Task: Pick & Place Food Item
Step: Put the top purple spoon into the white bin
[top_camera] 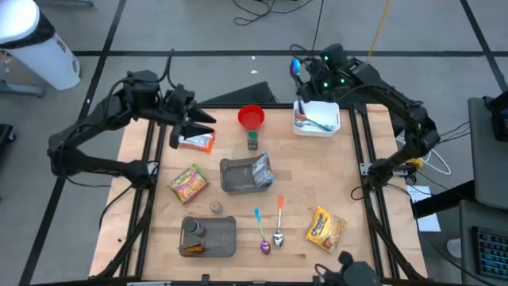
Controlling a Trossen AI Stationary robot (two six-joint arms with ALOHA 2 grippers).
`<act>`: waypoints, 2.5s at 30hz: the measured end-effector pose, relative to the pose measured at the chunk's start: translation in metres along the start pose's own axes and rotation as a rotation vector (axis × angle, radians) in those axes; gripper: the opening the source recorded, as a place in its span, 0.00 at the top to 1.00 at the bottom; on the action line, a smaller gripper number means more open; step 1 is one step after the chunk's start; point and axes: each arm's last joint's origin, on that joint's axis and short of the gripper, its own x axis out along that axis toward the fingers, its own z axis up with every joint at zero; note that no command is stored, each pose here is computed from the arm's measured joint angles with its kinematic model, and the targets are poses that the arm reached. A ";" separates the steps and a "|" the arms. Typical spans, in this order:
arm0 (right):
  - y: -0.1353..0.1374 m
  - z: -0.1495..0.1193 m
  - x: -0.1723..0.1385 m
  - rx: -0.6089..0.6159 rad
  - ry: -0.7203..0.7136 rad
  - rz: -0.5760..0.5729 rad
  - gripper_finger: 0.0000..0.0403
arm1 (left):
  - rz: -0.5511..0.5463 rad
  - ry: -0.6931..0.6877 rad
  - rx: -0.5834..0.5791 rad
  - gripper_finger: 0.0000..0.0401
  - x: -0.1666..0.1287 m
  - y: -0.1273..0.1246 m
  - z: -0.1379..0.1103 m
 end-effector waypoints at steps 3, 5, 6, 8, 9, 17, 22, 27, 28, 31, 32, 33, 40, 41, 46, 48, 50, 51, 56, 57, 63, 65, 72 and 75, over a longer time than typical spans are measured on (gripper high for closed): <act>-0.006 -0.006 -0.001 -0.036 0.055 -0.091 1.00 | 0.041 0.016 0.014 0.55 -0.006 0.001 -0.003; -0.009 -0.010 -0.003 -0.065 0.099 -0.113 1.00 | 0.073 0.028 0.016 0.55 -0.006 0.004 -0.004; -0.011 -0.012 -0.004 -0.083 0.121 -0.137 1.00 | 0.087 0.033 0.013 0.55 -0.006 0.006 -0.004; -0.013 -0.017 -0.005 -0.141 0.180 -0.195 1.00 | 0.111 0.030 0.009 0.55 -0.005 0.010 -0.004; -0.014 -0.020 -0.005 -0.177 0.209 -0.232 1.00 | 0.119 0.029 0.009 0.55 -0.005 0.012 -0.004; -0.031 -0.025 0.017 -0.353 0.371 -0.269 1.00 | 0.153 0.024 -0.007 0.55 0.010 0.031 -0.001; -0.046 -0.028 0.041 -0.406 0.469 -0.241 1.00 | 0.148 -0.010 -0.024 0.55 0.021 0.038 0.003; -0.058 -0.031 0.055 -0.430 0.534 -0.225 1.00 | 0.149 -0.003 -0.054 0.55 0.029 0.044 0.003; -0.061 -0.032 0.056 -0.424 0.544 -0.225 1.00 | 0.150 0.000 -0.061 0.55 0.030 0.045 0.002; -0.066 -0.034 0.060 -0.410 0.568 -0.222 1.00 | 0.151 0.009 -0.082 0.55 0.034 0.047 0.001; -0.067 -0.034 0.060 -0.406 0.577 -0.221 1.00 | 0.151 0.011 -0.084 0.55 0.036 0.048 0.001; -0.069 -0.036 0.061 -0.406 0.588 -0.218 1.00 | 0.152 0.013 -0.086 0.55 0.037 0.049 0.001; -0.074 -0.055 0.070 -0.396 0.659 -0.194 1.00 | 0.155 0.034 -0.096 0.55 0.046 0.056 -0.002; -0.075 -0.058 0.071 -0.393 0.667 -0.193 1.00 | 0.156 0.036 -0.096 0.55 0.046 0.057 -0.002; -0.080 -0.070 0.080 -0.373 0.675 -0.195 1.00 | 0.155 0.039 -0.086 0.55 0.048 0.058 -0.002; -0.081 -0.073 0.083 -0.368 0.670 -0.197 1.00 | 0.155 0.040 -0.087 0.55 0.048 0.058 -0.002; -0.082 -0.074 0.085 -0.371 0.665 -0.197 1.00 | 0.155 0.039 -0.087 0.55 0.048 0.058 -0.002; -0.082 -0.075 0.085 -0.375 0.661 -0.198 1.00 | 0.155 0.039 -0.087 0.55 0.048 0.058 -0.002; -0.080 -0.077 0.091 -0.416 0.647 -0.192 1.00 | 0.153 0.039 -0.102 0.55 0.048 0.058 -0.002; -0.079 -0.078 0.092 -0.422 0.650 -0.189 1.00 | 0.153 0.039 -0.102 0.55 0.048 0.058 -0.002; -0.081 -0.085 0.106 -0.415 0.705 -0.172 1.00 | 0.150 0.038 -0.114 0.55 0.048 0.058 -0.002; -0.084 -0.088 0.111 -0.407 0.726 -0.168 1.00 | 0.140 0.039 -0.125 0.55 0.048 0.057 -0.002; -0.091 -0.090 0.119 -0.382 0.746 -0.191 1.00 | 0.134 0.040 -0.142 0.55 0.048 0.057 -0.003; -0.092 -0.090 0.118 -0.382 0.745 -0.191 1.00 | 0.134 0.040 -0.142 0.55 0.048 0.057 -0.003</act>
